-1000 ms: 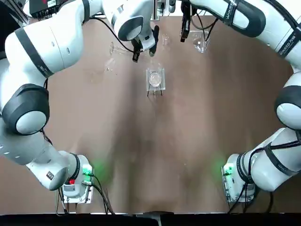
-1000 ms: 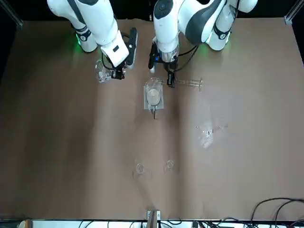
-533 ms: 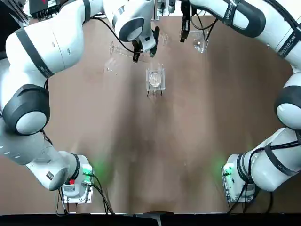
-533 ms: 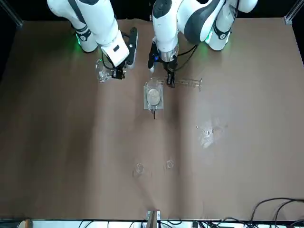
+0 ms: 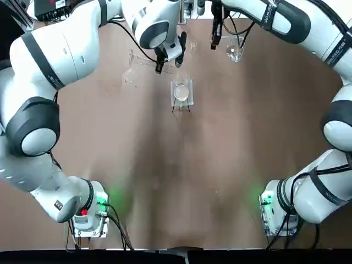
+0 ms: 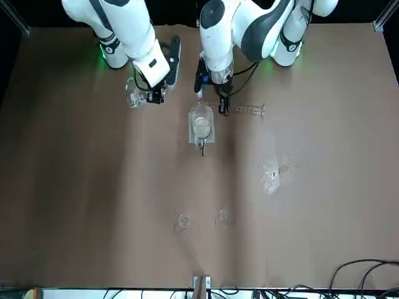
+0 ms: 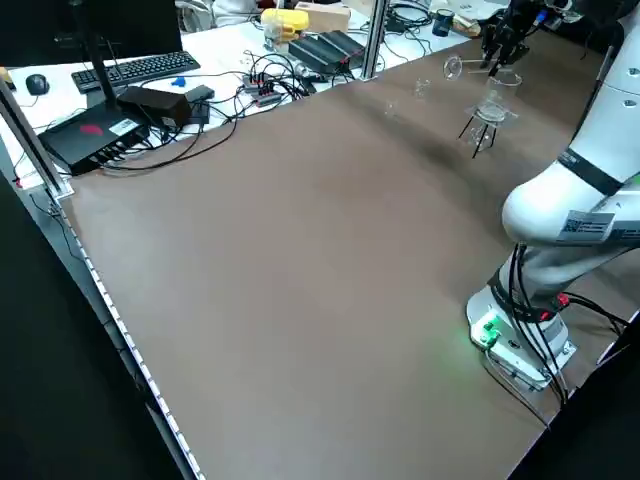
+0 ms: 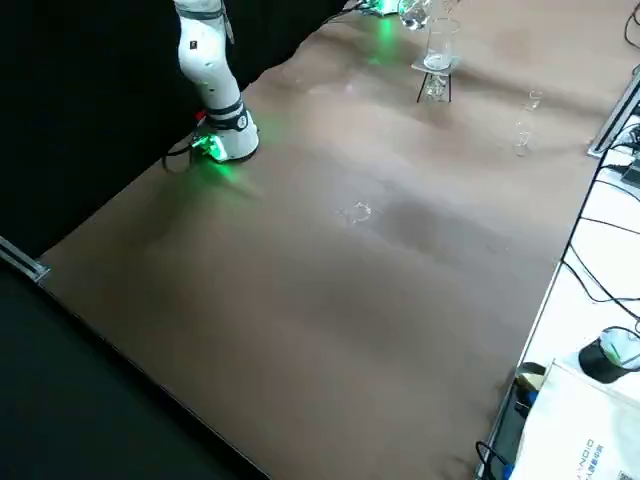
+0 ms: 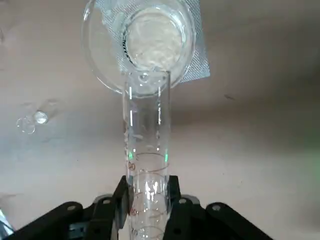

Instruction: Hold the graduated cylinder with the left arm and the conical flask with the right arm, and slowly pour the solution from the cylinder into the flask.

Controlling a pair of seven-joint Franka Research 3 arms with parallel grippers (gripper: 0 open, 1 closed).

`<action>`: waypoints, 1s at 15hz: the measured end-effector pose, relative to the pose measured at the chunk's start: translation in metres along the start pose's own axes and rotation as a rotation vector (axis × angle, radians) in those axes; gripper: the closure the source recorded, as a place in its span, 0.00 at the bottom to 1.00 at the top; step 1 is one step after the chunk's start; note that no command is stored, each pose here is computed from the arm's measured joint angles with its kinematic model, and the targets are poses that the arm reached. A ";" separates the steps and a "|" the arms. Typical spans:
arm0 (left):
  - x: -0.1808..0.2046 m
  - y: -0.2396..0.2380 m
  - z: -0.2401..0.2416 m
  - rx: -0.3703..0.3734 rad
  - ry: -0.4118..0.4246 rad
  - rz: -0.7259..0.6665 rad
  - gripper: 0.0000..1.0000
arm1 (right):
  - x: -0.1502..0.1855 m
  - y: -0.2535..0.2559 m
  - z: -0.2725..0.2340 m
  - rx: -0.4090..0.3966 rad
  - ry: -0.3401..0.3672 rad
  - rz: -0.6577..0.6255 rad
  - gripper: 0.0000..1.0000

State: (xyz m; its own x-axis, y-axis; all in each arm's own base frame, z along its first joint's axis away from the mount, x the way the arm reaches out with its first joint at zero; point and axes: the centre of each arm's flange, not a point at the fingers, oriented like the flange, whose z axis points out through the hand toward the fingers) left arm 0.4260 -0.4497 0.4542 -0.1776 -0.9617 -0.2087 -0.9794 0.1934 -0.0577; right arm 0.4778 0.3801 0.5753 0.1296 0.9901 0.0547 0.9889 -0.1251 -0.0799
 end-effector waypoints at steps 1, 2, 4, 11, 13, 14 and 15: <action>-0.001 -0.001 0.001 -0.016 0.016 -0.011 0.66 | 0.000 0.000 0.000 0.000 0.000 -0.001 0.61; -0.002 -0.002 0.001 -0.037 0.041 -0.026 0.66 | 0.001 -0.001 0.000 0.000 0.000 -0.002 0.61; -0.006 -0.010 -0.002 -0.062 0.109 -0.067 0.66 | 0.003 -0.002 0.000 -0.001 0.001 -0.004 0.61; -0.050 -0.052 -0.011 -0.114 0.371 -0.166 0.66 | 0.022 -0.021 0.004 -0.002 -0.001 -0.004 0.61; -0.096 -0.079 -0.006 -0.157 0.508 -0.206 0.66 | 0.033 -0.028 0.011 -0.008 -0.011 -0.006 0.61; -0.113 -0.087 -0.004 -0.171 0.572 -0.210 0.66 | 0.036 -0.029 0.015 -0.012 -0.021 -0.005 0.61; -0.131 -0.095 -0.002 -0.183 0.643 -0.216 0.66 | 0.038 -0.031 0.018 -0.018 -0.032 -0.005 0.61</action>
State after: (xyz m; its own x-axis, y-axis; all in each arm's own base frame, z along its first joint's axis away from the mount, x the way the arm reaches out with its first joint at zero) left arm 0.5419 -0.3429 0.4891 0.0569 -0.9097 0.4112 -0.9895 0.0033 0.1442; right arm 0.4511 0.4230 0.5616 0.1222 0.9922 0.0230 0.9908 -0.1206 -0.0622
